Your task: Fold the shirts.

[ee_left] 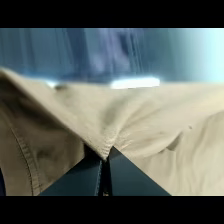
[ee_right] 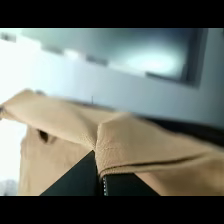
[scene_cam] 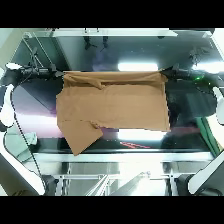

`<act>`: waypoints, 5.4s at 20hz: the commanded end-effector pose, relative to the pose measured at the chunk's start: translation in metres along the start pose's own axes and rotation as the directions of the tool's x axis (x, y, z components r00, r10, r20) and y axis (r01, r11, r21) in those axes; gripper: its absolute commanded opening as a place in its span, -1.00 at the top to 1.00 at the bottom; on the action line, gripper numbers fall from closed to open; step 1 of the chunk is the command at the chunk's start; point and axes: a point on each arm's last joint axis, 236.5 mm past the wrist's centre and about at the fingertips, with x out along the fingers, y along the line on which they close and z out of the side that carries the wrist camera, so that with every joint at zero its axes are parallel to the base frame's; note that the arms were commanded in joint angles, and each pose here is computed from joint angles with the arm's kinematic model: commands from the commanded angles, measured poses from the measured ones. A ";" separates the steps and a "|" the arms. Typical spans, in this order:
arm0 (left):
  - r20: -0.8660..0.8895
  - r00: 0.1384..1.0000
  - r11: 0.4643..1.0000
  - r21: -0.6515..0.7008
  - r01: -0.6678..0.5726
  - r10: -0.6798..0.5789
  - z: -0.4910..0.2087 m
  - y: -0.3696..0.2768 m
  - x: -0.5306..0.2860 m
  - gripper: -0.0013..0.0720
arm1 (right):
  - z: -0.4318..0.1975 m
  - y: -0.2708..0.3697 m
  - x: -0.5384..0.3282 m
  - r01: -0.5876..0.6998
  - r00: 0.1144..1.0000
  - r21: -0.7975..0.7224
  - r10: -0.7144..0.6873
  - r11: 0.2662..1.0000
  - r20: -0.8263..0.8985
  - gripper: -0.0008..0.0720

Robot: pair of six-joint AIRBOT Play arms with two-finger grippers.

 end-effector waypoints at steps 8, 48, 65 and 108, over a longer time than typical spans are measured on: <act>-0.235 0.967 0.994 -0.013 -0.107 0.101 -0.056 0.024 -0.005 0.94 | -0.058 -0.032 -0.012 0.095 0.966 -0.028 -0.099 0.995 -0.239 0.90; -0.446 0.875 0.921 -0.227 -0.317 0.191 -0.214 -0.048 -0.153 0.25 | -0.150 0.053 -0.131 0.075 0.997 0.148 -0.079 0.986 0.017 -0.93; -0.494 0.833 0.858 -0.286 -0.426 0.250 -0.347 -0.020 -0.091 0.18 | -0.213 0.046 -0.123 0.098 0.994 0.220 -0.108 0.970 0.034 -0.93; 0.026 0.998 0.998 -0.039 -0.051 0.052 -0.032 -0.104 -0.055 0.91 | -0.066 0.051 -0.050 0.107 0.989 0.050 -0.101 0.993 -0.110 0.90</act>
